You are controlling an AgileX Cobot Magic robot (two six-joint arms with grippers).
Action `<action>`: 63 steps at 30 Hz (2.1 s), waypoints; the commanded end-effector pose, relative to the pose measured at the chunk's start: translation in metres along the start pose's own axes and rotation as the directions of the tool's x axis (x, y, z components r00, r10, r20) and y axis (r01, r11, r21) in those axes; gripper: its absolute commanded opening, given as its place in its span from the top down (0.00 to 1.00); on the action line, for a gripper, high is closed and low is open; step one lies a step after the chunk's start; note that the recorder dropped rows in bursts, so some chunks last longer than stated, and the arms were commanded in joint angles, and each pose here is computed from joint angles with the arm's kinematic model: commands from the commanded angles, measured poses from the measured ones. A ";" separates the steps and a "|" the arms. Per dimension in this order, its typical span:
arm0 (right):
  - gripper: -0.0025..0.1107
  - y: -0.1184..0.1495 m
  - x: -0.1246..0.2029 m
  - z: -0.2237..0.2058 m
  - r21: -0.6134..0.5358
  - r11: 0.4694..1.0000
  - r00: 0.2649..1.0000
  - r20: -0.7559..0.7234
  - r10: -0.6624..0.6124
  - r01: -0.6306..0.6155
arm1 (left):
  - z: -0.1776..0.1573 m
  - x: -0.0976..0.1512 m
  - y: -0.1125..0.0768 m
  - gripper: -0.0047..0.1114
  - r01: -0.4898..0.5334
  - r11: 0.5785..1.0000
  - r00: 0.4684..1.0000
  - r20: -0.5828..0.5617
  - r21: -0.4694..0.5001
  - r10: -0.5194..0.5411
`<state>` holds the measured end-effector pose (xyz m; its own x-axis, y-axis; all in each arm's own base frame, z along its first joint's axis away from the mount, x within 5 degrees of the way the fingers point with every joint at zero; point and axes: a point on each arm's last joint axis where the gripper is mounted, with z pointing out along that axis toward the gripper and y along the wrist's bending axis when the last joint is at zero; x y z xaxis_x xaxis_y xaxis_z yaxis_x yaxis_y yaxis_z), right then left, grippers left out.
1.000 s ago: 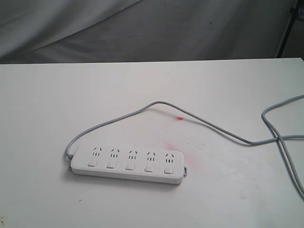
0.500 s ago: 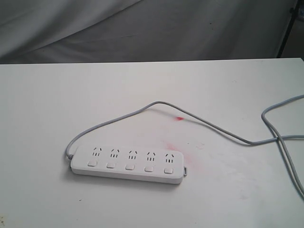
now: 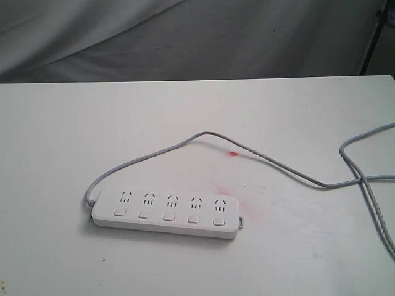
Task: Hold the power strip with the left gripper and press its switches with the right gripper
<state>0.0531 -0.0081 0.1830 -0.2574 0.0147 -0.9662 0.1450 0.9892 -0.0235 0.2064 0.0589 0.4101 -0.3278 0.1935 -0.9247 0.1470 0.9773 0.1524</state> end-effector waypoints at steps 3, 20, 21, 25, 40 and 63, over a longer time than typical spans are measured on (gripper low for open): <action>0.98 0.000 0.001 0.000 0.000 1.000 1.000 0.004 -0.010 0.010 | 0.012 0.015 0.013 0.96 -0.069 0.988 0.997 -0.021 0.137 0.072; 0.98 0.000 0.001 0.000 0.000 1.000 1.000 0.006 -0.010 0.010 | 0.030 0.067 0.046 0.96 -0.257 0.902 0.963 0.018 0.348 0.268; 0.98 0.000 0.001 0.000 0.000 1.000 1.000 0.006 -0.010 0.010 | 0.032 0.071 0.045 0.96 -0.276 0.893 0.958 0.026 0.355 0.286; 0.98 0.000 0.001 0.000 0.000 1.000 1.000 0.006 -0.010 0.010 | 0.039 0.086 0.043 0.96 -0.323 0.866 0.942 0.045 0.382 0.332; 0.98 0.000 0.001 0.000 0.000 1.000 1.000 0.006 -0.010 0.010 | 0.045 0.094 0.044 0.96 -0.265 0.881 0.962 0.049 0.391 0.268; 0.98 0.000 0.001 0.000 0.000 1.000 1.000 0.006 -0.010 0.010 | 0.045 0.091 0.044 0.96 -0.256 0.890 0.966 0.075 0.378 0.246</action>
<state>0.0531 -0.0081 0.1830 -0.2574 0.0147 -0.9662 0.1450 0.9892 -0.0235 0.2250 0.1160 0.3168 -0.2209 0.4385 -0.8711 0.5729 0.7812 0.2479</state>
